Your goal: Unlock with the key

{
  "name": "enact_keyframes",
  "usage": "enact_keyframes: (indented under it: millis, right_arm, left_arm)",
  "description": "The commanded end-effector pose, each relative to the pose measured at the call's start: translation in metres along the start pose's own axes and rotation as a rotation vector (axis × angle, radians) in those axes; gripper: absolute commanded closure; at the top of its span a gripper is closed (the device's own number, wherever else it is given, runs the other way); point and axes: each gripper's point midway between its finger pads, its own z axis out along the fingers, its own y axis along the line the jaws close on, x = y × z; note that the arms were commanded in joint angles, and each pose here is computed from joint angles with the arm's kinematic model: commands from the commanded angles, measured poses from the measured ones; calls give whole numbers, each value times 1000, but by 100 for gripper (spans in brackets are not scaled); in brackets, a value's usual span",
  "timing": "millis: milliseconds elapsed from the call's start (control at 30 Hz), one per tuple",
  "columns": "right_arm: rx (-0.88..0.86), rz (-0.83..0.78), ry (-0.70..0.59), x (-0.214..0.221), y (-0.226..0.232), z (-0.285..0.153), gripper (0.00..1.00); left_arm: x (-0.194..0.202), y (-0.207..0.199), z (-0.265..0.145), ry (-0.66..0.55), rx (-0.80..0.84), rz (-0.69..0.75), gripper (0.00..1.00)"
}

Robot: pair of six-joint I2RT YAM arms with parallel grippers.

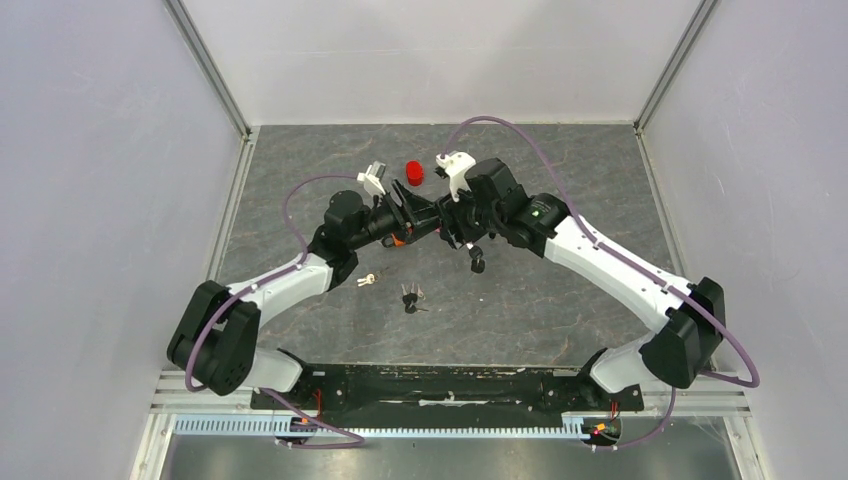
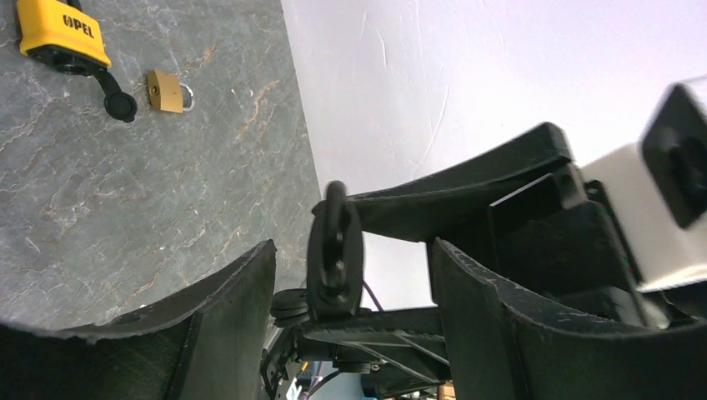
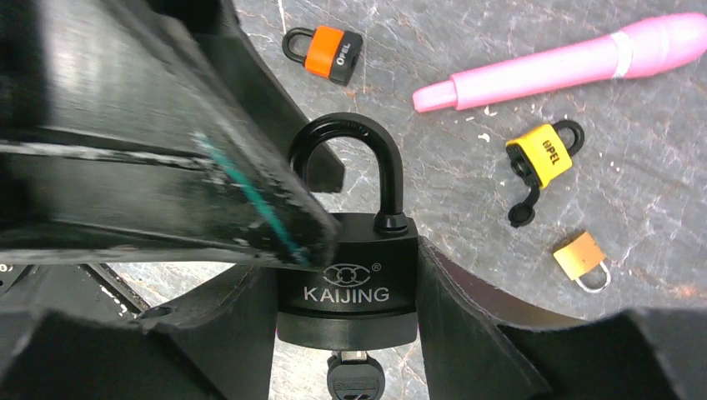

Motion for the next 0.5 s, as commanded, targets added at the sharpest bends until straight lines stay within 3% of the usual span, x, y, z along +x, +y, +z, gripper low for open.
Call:
enact_keyframes:
  millis: [0,467]
  right_arm:
    - [-50,-76,-175,-60,11,-16,100]
    - [-58,-124,-166,-77,16,-6,100]
  left_arm:
    - [-2,-13,5,6,50,-29,27]
    - [21,-19,12,119,99,-64,37]
